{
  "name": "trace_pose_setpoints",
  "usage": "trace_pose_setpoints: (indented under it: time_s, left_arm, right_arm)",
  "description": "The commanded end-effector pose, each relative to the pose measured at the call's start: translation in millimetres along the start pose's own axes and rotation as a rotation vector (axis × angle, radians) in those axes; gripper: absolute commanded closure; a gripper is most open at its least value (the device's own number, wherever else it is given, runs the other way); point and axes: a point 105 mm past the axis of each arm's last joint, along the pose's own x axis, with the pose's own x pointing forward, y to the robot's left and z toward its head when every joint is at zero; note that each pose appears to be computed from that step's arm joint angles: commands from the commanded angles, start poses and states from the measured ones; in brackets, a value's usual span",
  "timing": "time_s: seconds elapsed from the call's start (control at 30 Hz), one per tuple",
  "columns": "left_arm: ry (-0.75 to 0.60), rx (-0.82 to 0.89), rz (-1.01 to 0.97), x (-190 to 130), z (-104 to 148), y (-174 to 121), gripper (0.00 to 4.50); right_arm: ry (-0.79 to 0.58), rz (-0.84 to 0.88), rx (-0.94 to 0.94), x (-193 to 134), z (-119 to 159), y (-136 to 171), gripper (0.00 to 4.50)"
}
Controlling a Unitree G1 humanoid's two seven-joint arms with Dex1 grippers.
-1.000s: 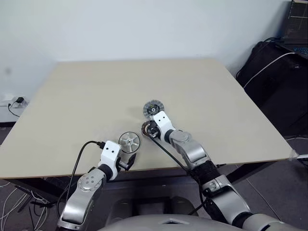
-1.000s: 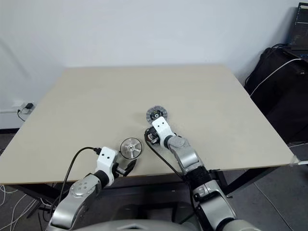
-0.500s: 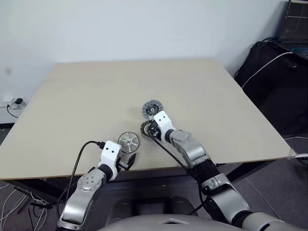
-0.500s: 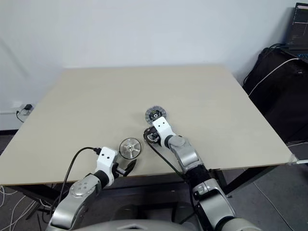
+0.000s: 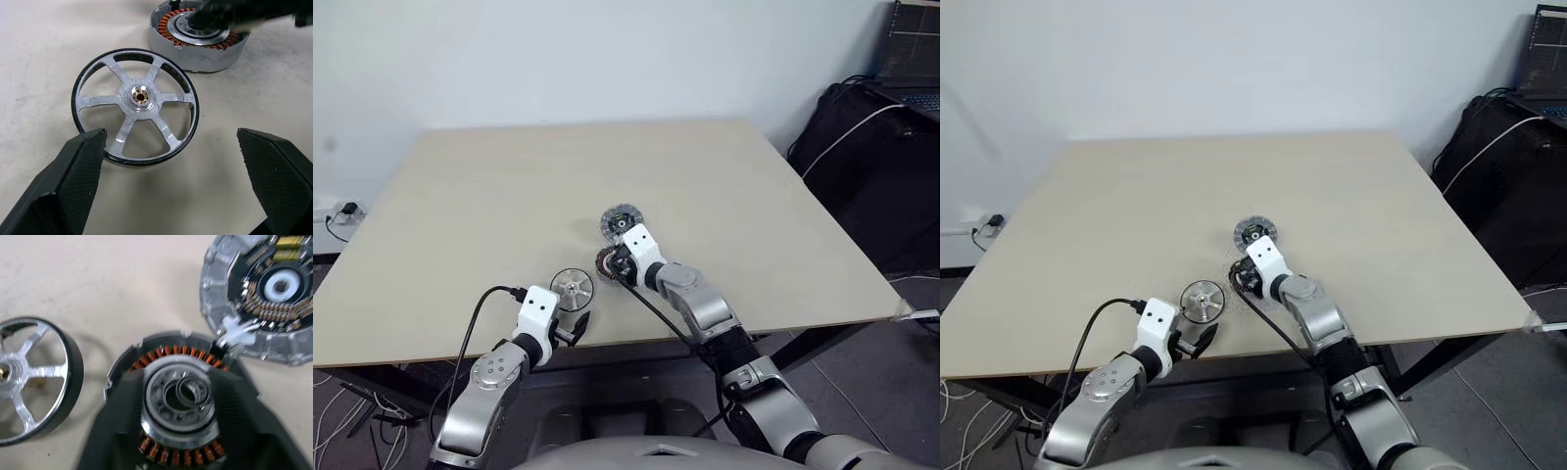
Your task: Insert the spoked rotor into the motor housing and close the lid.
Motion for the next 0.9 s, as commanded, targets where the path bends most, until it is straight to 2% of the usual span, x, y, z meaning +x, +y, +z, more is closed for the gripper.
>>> trace_pose_setpoints:
  time_s: [0.03, 0.1, 0.13, 0.9]
  left_arm:
    - [-0.081, 0.025, -0.001, -1, 21, 0, 0.00]
    - [-0.081, 0.025, -0.002, -1, 21, 0, 0.00]
    - [-0.081, 0.026, -0.002, -1, 21, 0, 0.00]
    - [-0.092, 0.024, 0.019, -2, 22, 3, 0.00]
  right_arm:
    - [-0.059, -0.022, -0.032, -2, 20, -2, 3.65]
    - [-0.052, -0.035, -0.059, -1, 21, -3, 4.31]
    - [-0.047, -0.042, -0.072, -1, 20, -3, 4.45]
    - [0.011, -0.116, -0.200, 14, 19, -10, 4.45]
